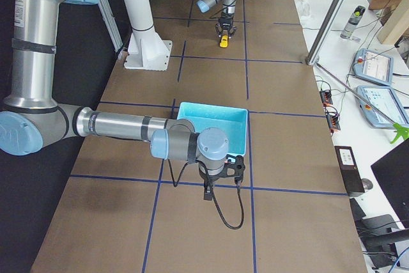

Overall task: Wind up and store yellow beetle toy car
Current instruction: 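Push the yellow car with the left gripper and release it toward the bin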

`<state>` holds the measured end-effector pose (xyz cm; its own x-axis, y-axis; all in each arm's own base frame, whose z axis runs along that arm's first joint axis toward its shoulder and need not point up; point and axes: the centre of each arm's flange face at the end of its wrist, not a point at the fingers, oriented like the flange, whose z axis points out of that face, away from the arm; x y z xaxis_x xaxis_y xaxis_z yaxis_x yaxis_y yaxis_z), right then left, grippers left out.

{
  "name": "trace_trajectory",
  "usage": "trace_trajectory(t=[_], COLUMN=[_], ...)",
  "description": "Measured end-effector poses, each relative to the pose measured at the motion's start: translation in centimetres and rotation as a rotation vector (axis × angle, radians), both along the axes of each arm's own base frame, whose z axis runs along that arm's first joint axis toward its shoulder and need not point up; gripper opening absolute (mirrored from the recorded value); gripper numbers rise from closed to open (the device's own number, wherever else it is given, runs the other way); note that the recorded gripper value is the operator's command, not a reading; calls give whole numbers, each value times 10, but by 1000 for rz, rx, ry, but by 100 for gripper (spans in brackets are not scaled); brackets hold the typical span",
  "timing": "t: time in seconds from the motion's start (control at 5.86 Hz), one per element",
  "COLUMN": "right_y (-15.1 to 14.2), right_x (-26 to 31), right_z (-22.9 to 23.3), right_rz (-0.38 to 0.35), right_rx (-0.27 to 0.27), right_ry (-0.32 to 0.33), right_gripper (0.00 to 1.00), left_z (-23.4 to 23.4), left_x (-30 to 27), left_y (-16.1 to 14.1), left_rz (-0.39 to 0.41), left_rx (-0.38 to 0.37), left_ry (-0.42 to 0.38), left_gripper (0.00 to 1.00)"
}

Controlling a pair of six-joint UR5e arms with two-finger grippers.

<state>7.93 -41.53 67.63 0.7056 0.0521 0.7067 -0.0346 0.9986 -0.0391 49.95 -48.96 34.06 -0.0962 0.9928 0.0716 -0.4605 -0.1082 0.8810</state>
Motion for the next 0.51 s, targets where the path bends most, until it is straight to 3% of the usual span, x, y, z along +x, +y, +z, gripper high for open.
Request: trace_trajectory(t=[0.51], right_y=[0], right_x=[0], right_z=[0], right_rz=[0], right_rx=[0], right_ry=[0], right_gripper=[100], left_z=[22], left_x=[-34], left_y=[-11], left_rz=[-14], left_rx=[-32], left_ry=[20], left_gripper=[100])
